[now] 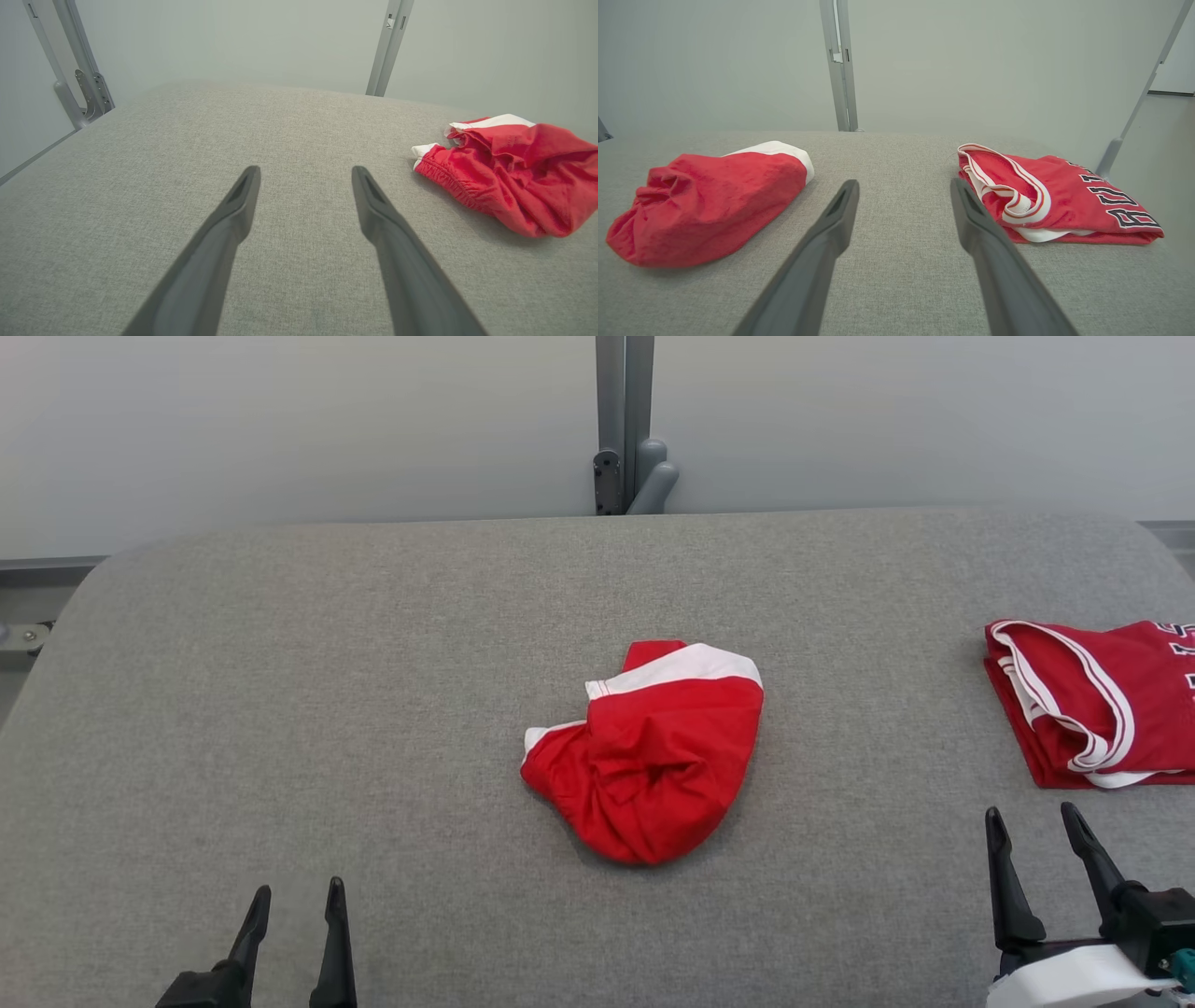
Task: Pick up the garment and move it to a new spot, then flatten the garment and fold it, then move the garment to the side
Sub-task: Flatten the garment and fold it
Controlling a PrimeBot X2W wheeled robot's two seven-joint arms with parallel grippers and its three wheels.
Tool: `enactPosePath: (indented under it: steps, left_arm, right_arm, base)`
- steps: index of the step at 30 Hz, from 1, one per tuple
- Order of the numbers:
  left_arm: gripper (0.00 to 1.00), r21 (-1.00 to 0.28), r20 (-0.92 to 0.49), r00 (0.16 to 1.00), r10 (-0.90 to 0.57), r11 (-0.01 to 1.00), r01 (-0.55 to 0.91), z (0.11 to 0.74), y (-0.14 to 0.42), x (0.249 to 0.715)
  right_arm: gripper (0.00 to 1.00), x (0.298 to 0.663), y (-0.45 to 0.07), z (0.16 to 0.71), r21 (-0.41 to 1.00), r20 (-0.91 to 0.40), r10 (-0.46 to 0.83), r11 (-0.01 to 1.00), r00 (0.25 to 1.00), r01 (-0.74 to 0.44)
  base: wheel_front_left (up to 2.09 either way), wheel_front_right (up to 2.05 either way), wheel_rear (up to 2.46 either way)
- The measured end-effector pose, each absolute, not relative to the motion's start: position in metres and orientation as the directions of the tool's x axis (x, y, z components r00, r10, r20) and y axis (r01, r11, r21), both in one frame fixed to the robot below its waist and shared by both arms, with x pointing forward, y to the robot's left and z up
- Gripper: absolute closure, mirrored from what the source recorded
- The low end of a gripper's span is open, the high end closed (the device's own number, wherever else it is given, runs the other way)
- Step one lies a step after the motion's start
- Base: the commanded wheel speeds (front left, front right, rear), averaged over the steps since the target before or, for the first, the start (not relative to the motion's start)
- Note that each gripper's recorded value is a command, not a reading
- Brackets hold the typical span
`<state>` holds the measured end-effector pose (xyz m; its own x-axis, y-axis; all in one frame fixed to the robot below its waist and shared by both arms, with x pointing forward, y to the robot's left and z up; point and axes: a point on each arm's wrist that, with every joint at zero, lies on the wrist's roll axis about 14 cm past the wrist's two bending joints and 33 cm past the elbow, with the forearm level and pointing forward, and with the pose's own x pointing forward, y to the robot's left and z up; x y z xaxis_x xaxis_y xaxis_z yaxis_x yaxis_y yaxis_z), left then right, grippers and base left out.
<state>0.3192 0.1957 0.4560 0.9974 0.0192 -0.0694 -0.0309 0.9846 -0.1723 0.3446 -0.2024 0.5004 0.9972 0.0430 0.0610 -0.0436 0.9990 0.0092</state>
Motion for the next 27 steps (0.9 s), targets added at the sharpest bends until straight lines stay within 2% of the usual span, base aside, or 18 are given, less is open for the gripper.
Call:
enactPosePath:
  steps: [5, 12, 19, 23, 27]
  left_arm:
    - [0.0, -0.18, -0.049, 0.999, -0.022, 0.984, 0.013, 0.462, 0.184, 0.334]
    - [0.0, -0.237, -0.032, 0.985, -0.169, 0.959, 0.157, 0.468, 0.134, 0.388]
    - [0.0, -0.356, -0.206, 0.925, -0.318, 0.905, 0.232, 0.435, 0.083, 0.432]
    - [0.0, -0.431, -0.303, 0.868, -0.393, 0.869, 0.242, 0.413, 0.056, 0.438]
    - [0.01, -0.438, -0.42, 0.791, -0.445, 0.863, 0.252, 0.383, 0.037, 0.43]
  right_arm:
    - [0.0, 0.349, -0.203, 0.506, 0.007, 0.078, 0.044, 0.999, 0.996, -0.044]
    - [0.0, 0.37, -0.196, 0.514, 0.002, 0.105, 0.068, 0.998, 0.992, -0.068]
    - [0.0, 0.384, -0.192, 0.508, 0.012, 0.09, 0.07, 0.997, 0.993, -0.072]
    - [0.0, 0.383, -0.205, 0.504, 0.012, 0.079, 0.028, 1.0, 0.997, -0.029]
    - [0.0, 0.376, -0.221, 0.499, 0.011, 0.059, -0.023, 1.0, 0.998, 0.023]
  base:
    - [0.0, 0.0, 0.0]
    - [0.0, 0.0, 0.0]
    - [0.0, 0.0, 0.0]
    - [0.0, 0.0, 0.0]
    - [0.0, 0.0, 0.0]
